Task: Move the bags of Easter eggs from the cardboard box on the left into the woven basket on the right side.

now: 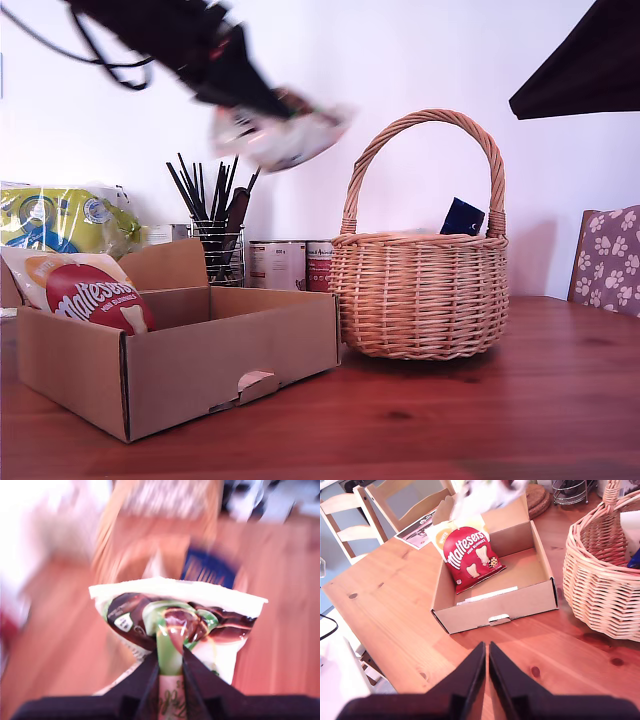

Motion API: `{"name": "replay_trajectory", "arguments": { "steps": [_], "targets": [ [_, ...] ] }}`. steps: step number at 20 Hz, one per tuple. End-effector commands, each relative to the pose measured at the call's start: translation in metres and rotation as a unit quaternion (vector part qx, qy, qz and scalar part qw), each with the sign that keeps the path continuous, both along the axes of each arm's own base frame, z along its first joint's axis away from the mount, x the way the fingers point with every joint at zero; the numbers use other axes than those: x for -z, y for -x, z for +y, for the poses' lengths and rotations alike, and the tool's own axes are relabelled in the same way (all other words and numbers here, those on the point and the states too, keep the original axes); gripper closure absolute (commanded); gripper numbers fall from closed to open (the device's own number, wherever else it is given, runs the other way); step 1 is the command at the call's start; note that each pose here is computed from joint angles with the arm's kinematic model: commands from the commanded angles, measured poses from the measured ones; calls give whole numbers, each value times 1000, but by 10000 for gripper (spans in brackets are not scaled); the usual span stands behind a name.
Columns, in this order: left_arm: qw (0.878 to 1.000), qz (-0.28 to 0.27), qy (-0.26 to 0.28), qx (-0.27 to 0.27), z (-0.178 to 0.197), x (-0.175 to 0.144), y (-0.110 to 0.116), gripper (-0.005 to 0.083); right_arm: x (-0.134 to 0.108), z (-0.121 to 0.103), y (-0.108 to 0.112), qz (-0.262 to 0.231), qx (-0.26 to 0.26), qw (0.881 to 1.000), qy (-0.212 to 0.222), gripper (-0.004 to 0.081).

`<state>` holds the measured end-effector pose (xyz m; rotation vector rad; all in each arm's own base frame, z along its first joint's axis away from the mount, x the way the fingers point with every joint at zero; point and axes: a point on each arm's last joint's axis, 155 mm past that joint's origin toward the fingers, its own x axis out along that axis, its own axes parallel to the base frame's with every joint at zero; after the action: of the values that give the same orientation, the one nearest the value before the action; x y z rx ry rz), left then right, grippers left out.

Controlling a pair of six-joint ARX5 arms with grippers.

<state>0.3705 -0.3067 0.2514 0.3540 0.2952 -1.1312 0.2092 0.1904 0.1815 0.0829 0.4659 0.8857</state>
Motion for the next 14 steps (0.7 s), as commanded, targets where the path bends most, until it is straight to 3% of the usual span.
{"name": "replay_trajectory", "arguments": {
  "steps": [1,8,14],
  "targets": [
    [999,-12,26,15,-22,-4,1,735,-4,1,0,-8,-3,1000,-1,782],
    [990,-115,82,17,-97,-12,-8,735,-4,1,0,-8,-3,1000,-1,782],
    [980,-170,81,-65,-111,26,-54,735,-4,1,0,-7,-3,1000,-1,782]
  ]
}}
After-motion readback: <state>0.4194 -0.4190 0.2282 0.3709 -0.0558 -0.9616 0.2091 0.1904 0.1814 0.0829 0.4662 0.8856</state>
